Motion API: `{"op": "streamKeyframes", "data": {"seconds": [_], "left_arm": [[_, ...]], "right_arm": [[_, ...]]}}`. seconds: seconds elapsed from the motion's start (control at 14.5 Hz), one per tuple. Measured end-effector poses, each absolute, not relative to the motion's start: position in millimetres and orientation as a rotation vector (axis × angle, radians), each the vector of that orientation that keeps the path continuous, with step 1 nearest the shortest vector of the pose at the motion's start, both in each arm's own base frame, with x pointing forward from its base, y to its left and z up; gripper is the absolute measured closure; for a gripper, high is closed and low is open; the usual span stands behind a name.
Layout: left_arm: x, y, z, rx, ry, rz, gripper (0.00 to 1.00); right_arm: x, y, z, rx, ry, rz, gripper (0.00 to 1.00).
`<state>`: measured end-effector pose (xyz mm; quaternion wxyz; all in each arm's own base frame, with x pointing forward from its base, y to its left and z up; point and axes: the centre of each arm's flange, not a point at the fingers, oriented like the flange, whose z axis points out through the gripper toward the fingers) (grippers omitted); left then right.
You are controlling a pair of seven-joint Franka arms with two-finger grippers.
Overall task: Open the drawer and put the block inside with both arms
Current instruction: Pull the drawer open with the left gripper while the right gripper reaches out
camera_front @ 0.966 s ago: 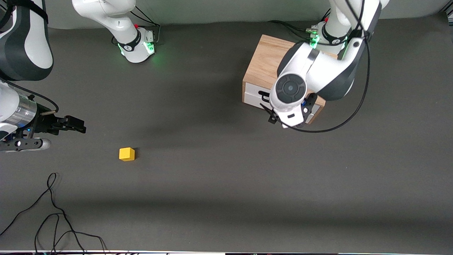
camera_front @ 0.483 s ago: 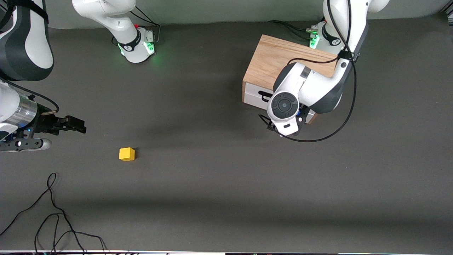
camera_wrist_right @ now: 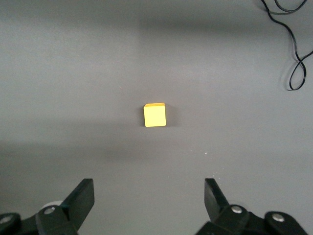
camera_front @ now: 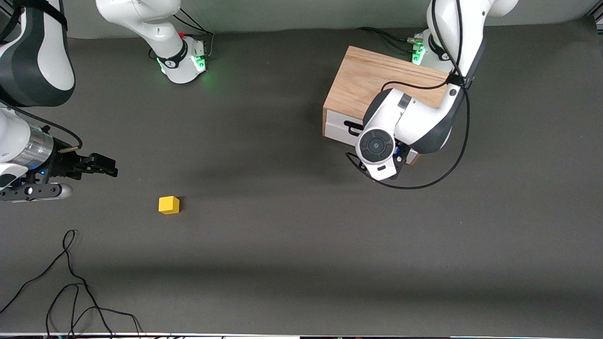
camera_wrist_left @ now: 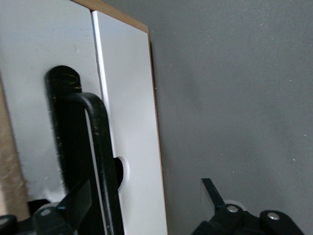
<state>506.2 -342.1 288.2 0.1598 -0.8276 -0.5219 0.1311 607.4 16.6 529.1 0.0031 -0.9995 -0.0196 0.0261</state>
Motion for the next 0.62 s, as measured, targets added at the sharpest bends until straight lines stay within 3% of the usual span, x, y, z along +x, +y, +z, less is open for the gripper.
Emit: {"op": "streamKeyframes", "data": {"seconds": [0.62], "left_arm": [[518.5,-347.4,289.4,-2.434,-1.538,0.318,0.00]], "right_arm": [[608.2,17.5,526.5,-3.134,-0.064,0.089,0.00]]}}
